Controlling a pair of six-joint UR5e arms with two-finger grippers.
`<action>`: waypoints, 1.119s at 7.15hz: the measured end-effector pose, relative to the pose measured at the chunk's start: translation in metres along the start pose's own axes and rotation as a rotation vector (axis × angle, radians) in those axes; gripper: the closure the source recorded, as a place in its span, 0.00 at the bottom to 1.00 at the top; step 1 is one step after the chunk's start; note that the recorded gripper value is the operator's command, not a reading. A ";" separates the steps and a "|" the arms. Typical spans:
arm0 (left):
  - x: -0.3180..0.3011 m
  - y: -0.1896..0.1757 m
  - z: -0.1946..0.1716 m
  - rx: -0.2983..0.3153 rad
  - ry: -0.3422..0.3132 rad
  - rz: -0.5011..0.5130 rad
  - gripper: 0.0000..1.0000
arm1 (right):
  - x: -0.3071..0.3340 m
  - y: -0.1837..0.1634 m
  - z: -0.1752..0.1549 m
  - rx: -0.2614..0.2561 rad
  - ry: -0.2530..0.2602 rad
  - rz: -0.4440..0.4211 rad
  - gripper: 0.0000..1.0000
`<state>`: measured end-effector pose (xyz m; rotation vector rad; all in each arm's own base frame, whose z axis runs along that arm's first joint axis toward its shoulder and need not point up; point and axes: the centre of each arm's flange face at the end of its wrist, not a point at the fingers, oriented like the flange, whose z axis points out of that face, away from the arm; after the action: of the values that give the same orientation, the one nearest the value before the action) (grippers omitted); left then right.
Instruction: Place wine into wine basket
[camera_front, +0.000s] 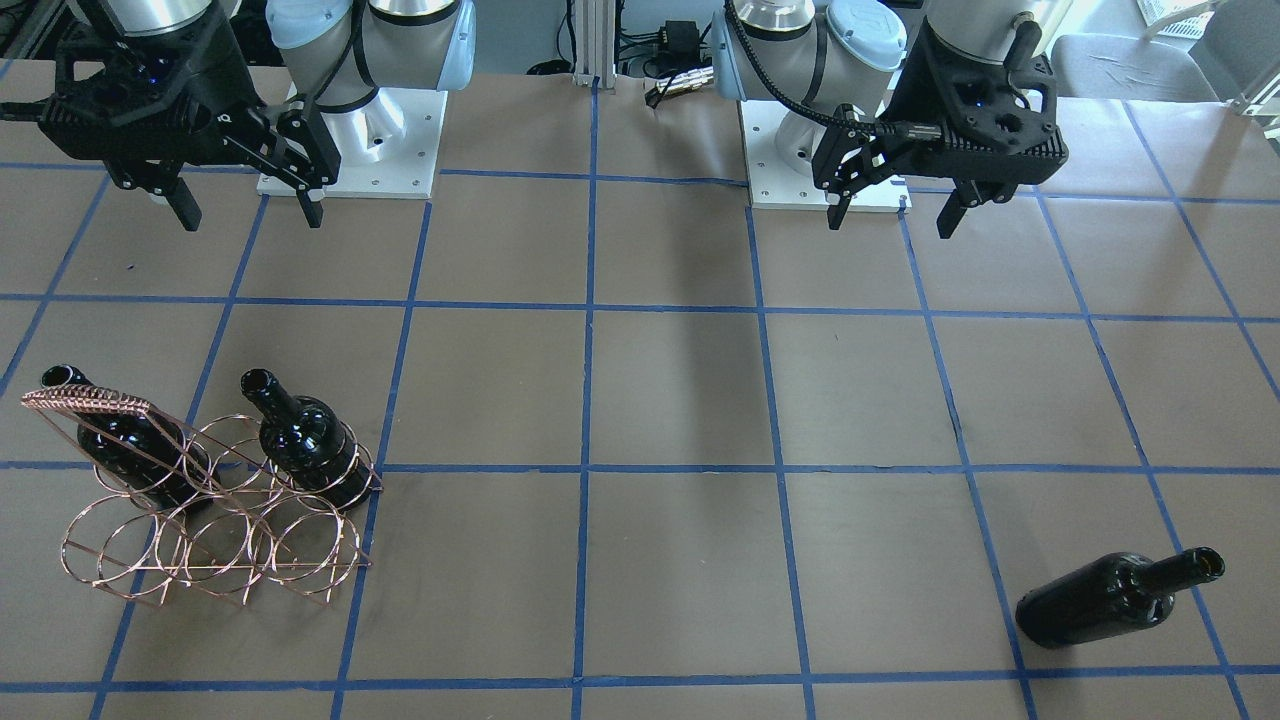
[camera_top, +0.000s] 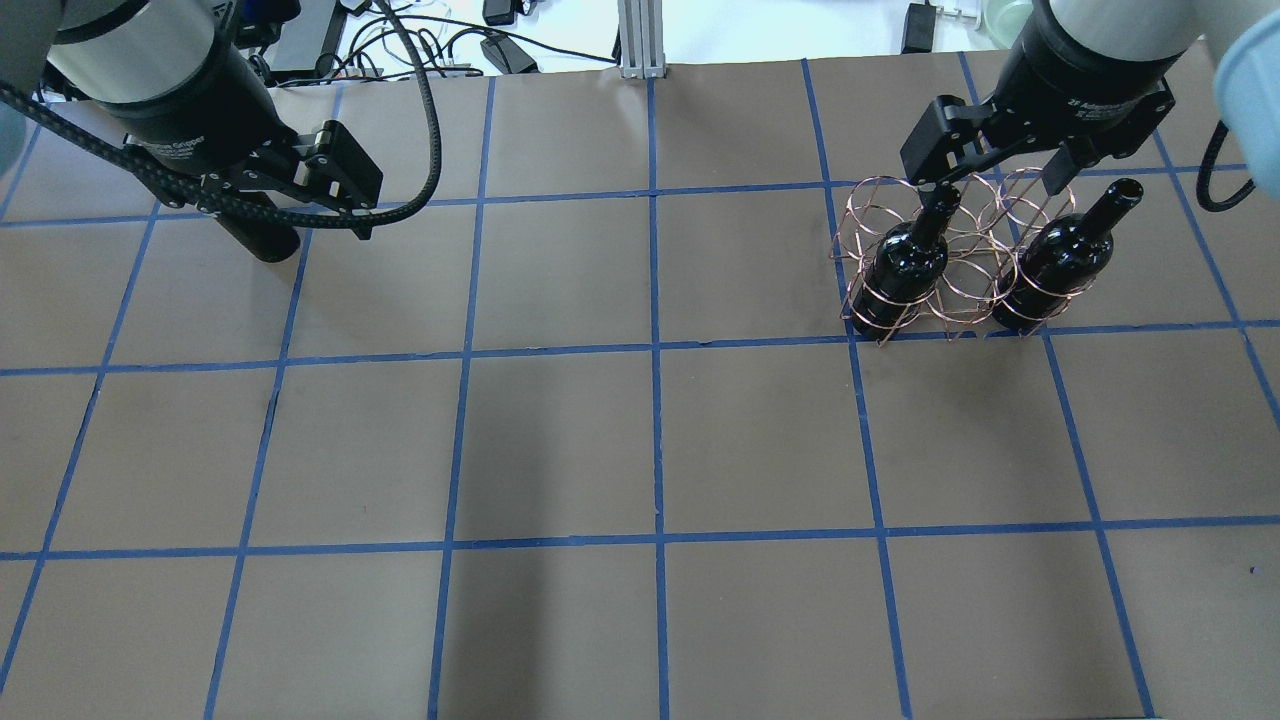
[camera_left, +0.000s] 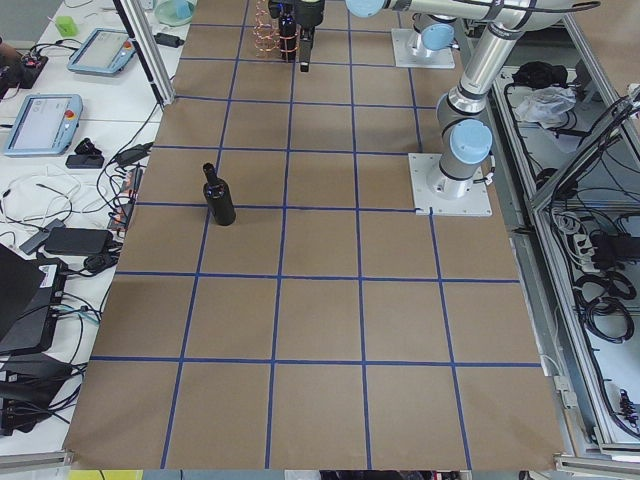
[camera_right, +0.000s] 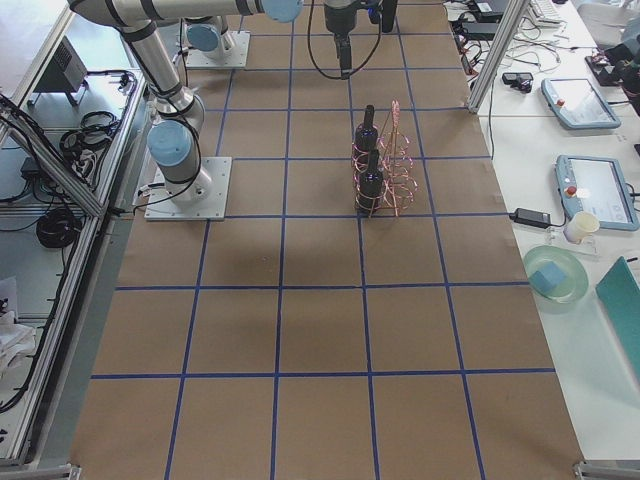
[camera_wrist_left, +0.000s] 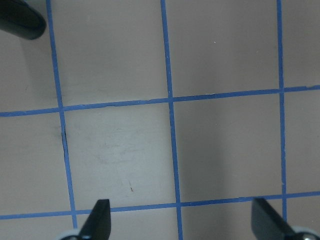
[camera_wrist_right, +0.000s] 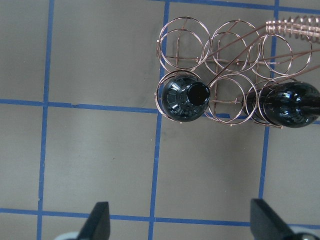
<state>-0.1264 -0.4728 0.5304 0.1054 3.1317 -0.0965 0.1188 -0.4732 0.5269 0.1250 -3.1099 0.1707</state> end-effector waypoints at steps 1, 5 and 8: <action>0.000 0.000 0.000 0.000 -0.001 0.001 0.00 | 0.000 0.000 0.000 0.000 0.000 0.000 0.00; -0.001 0.000 0.000 -0.002 0.002 -0.002 0.00 | 0.000 0.000 0.000 0.000 0.000 0.000 0.00; -0.001 -0.001 0.003 -0.006 0.009 -0.003 0.00 | 0.000 0.000 0.000 0.000 0.000 0.000 0.00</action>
<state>-0.1255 -0.4743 0.5278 0.1012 3.1409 -0.0862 0.1188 -0.4730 0.5271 0.1249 -3.1100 0.1709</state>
